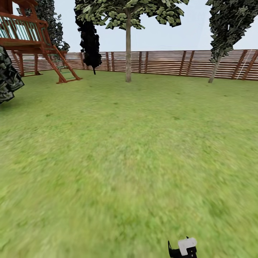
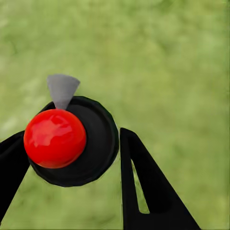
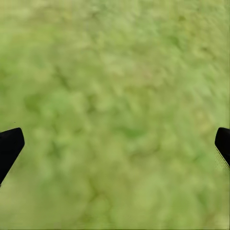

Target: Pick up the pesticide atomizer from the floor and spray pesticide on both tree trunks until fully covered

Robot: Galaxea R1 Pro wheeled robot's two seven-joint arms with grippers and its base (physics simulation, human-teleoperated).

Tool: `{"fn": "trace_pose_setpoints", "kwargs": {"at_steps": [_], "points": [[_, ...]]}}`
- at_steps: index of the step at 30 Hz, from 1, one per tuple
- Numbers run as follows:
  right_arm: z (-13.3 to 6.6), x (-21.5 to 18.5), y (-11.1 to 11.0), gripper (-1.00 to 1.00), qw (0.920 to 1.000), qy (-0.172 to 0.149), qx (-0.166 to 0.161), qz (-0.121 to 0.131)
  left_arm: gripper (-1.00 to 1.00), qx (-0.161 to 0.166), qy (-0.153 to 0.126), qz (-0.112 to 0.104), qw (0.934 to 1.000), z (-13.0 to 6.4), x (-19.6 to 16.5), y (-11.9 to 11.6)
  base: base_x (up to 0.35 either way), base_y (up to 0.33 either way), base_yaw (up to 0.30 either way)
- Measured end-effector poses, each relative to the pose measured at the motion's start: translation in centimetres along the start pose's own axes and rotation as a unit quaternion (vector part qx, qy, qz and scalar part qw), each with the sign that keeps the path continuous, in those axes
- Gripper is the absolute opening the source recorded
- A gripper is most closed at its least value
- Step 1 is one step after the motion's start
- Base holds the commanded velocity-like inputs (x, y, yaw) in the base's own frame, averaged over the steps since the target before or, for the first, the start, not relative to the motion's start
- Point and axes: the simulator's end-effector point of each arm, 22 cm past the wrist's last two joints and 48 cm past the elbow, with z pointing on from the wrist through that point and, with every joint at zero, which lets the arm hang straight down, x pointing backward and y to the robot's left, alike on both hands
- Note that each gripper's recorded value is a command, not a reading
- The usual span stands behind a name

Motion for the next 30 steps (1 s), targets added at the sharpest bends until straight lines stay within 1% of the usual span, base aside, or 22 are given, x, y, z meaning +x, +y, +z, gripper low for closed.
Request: {"fn": "trace_pose_setpoints", "kwargs": {"at_steps": [30], "points": [[0.00,0.00,-0.01,1.00,1.0000,0.000,0.000,0.000,-1.00,0.000,0.000,0.000,1.0000,0.00,0.00,-0.01,0.336,0.000,0.000]]}}
